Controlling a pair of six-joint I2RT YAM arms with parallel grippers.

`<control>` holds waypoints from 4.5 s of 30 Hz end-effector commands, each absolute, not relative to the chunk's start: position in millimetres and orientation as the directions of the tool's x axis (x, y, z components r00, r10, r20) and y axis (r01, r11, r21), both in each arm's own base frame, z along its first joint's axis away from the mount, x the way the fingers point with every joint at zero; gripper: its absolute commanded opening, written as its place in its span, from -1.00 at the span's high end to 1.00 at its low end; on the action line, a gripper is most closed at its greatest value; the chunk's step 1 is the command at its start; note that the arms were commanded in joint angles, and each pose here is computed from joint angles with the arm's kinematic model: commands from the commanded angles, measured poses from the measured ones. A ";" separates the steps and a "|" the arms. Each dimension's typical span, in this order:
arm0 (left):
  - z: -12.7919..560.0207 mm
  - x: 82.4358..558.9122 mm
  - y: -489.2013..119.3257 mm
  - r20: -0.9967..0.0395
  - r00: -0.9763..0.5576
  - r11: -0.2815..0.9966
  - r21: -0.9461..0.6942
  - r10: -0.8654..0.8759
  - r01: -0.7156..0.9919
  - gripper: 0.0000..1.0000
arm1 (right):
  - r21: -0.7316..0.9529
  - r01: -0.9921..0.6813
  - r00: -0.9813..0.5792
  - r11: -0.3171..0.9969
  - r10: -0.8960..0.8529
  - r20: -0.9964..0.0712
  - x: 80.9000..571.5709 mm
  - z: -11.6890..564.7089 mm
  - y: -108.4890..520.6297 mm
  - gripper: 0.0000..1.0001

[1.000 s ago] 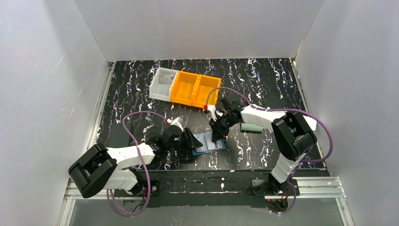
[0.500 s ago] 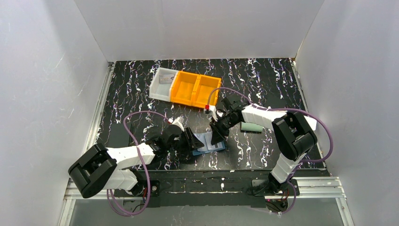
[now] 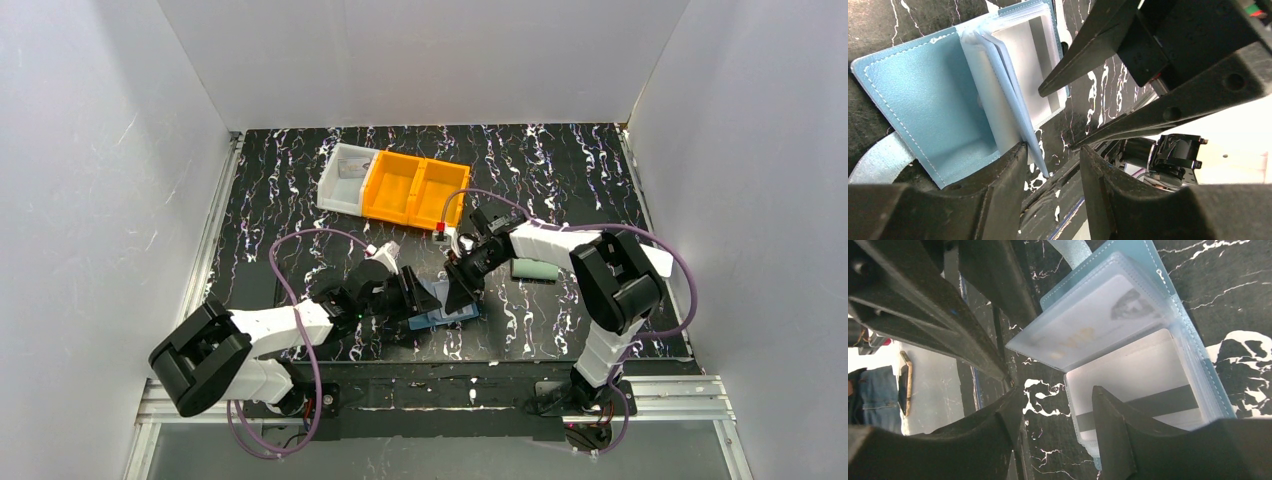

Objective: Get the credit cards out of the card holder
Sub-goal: Remove the credit card from the card holder.

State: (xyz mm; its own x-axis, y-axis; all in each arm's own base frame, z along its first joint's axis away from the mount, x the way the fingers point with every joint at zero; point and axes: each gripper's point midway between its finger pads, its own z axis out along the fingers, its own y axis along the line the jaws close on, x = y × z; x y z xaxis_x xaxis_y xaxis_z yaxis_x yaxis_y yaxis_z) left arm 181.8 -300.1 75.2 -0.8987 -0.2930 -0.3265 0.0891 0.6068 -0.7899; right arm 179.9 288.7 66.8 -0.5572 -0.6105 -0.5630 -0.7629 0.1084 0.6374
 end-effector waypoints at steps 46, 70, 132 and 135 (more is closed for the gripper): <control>82.0 196.5 -323.9 -0.294 -0.908 0.528 -0.843 -0.298 0.100 0.41 | 0.766 -0.642 -0.656 0.019 -0.531 -0.537 184.8 86.8 295.3 -0.65; 72.2 193.6 -324.9 -0.264 -0.915 0.510 -0.857 -0.306 0.077 0.30 | 0.807 -0.590 -0.713 0.038 -0.493 -0.498 190.6 84.6 293.8 -0.59; 65.2 196.7 -292.9 -0.324 -0.886 0.601 -0.796 -0.333 0.065 -0.09 | 0.814 -0.578 -0.733 0.059 -0.474 -0.487 197.0 81.5 287.8 0.44; 60.8 198.3 -294.1 -0.315 -0.888 0.608 -0.792 -0.334 0.053 -0.11 | 0.809 -0.585 -0.728 0.054 -0.474 -0.495 196.9 82.9 287.6 0.46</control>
